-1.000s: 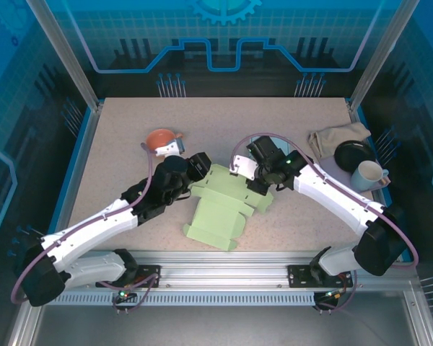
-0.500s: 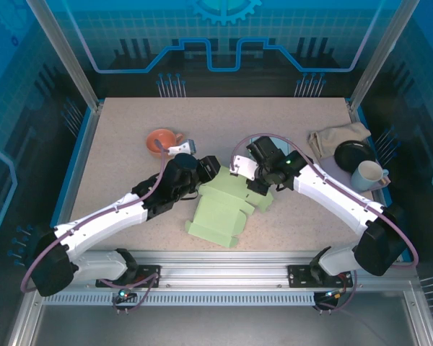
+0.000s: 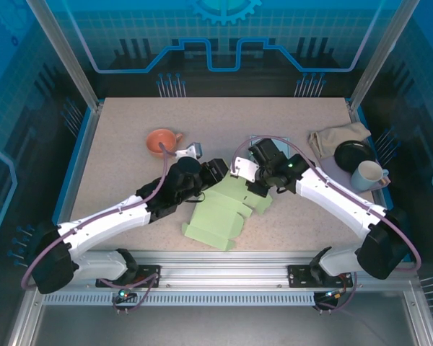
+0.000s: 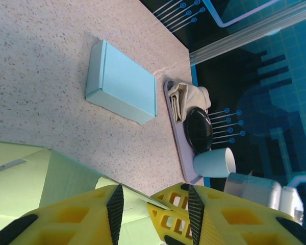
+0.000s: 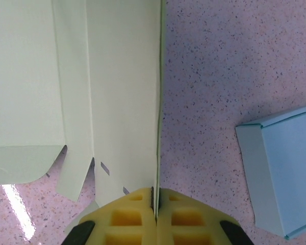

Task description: Fold the paper box

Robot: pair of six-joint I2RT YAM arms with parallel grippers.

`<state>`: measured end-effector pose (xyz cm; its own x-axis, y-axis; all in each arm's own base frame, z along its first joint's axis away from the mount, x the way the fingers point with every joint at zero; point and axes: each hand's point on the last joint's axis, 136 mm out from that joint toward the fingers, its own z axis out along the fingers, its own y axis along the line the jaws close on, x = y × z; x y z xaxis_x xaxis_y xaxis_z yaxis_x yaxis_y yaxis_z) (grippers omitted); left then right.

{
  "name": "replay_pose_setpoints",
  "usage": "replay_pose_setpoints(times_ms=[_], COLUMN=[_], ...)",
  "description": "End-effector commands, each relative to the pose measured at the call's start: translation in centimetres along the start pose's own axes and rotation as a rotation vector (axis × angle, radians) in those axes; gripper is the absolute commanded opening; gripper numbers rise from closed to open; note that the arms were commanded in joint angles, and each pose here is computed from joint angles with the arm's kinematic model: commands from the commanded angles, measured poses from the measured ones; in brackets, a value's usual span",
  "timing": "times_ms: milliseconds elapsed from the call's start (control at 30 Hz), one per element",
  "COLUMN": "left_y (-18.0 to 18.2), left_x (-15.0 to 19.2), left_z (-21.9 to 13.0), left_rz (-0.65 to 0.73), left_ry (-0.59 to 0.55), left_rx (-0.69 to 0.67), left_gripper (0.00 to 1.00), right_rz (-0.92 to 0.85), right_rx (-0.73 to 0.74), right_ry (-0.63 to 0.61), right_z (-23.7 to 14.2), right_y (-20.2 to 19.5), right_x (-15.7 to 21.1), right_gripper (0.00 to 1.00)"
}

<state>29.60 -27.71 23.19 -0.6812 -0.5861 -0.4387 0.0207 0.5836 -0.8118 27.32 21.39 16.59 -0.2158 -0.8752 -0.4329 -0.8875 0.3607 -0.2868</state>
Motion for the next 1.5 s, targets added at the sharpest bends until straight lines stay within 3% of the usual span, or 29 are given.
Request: replay_pose_setpoints(times_ms=[0,267,467,667,800,1067,1467], left_y=[1.3,2.1,7.0,9.1,10.3,14.7,15.9], left_x=[0.7,-1.5,1.3,2.9,1.4,-1.3,1.0], left_z=[0.4,-3.9,-4.2,-2.9,-2.4,-1.5,-0.5], left_rz=[-0.016,0.135,0.281,0.494,0.592,0.484,0.427], left_ry=[0.004,-0.074,0.009,0.001,-0.078,-0.084,0.006], left_rx=[-0.021,-0.090,-0.151,-0.083,-0.145,-0.273,-0.249], left_gripper=[0.41,0.43,0.44,0.58,0.67,0.72,0.76], right_rz=[-0.021,-0.007,0.029,0.046,0.032,0.021,0.021], right_rx=[-0.003,0.012,0.007,-0.015,-0.022,-0.022,-0.016], right_ry=[-0.082,-0.076,-0.054,0.002,0.033,0.026,0.016], right_z=[-0.8,-0.3,-0.1,1.1,1.7,1.8,1.9], right_y=[0.3,0.1,0.3,1.4,1.8,1.9,1.8], right_x=[-1.6,-1.4,-1.3,-0.1,0.3,0.3,0.2], right_gripper=[0.00,0.00,0.00,0.00,0.00,0.00,0.00])
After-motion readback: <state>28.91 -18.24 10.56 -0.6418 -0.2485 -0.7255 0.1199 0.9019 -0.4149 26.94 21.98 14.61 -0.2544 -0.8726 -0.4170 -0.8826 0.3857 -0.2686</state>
